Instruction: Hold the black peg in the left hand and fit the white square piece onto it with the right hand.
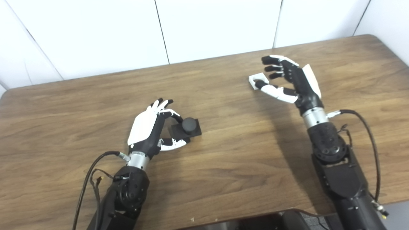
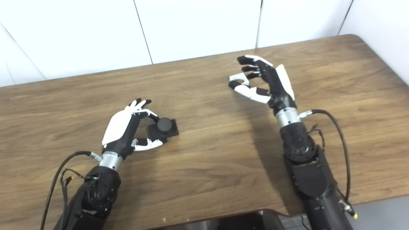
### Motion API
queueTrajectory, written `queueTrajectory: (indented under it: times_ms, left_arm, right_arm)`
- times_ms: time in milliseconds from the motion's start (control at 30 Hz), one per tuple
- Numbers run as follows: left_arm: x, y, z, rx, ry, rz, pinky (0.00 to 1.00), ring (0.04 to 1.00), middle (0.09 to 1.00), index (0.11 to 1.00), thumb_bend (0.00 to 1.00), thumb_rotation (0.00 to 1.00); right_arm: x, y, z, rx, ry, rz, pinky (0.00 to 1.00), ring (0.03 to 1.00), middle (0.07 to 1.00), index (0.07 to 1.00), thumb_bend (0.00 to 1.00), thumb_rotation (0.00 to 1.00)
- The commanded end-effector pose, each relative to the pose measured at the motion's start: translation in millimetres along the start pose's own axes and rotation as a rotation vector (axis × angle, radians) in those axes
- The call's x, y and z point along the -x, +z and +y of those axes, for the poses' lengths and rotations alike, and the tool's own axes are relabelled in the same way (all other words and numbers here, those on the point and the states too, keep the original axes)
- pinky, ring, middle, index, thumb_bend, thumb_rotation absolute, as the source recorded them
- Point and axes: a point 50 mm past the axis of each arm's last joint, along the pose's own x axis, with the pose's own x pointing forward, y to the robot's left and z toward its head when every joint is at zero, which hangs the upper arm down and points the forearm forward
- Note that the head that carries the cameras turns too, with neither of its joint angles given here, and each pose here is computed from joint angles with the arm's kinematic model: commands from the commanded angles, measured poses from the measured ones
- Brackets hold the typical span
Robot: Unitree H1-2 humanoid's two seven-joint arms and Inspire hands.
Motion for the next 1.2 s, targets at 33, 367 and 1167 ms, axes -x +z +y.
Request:
queueTrajectory:
  times_ms: [33, 367, 1167]
  left_arm:
    - [4.2, -6.0, -16.8, -0.013, -0.105, 0.021, 1.00, 0.999, 0.933, 0.493, 0.51, 0.08]
    - [3.3, -10.6, -15.6, -0.022, -0.099, 0.037, 1.00, 1.000, 0.931, 0.493, 0.51, 0.08]
    - [3.3, -12.6, -24.0, -0.009, -0.080, 0.050, 1.00, 0.997, 0.926, 0.492, 0.51, 0.08]
  right_arm:
    - [-44.5, 32.2, -36.3, 0.178, 0.025, -0.169, 0.67, 0.773, 0.789, 0.752, 0.64, 0.38]
    - [-130.0, 61.5, -80.2, 0.593, 0.269, -0.242, 0.75, 0.861, 0.832, 0.750, 0.69, 0.31]
    - [-195.4, 65.9, -59.8, 0.834, 0.666, -0.146, 0.83, 0.965, 0.956, 0.830, 0.86, 0.68]
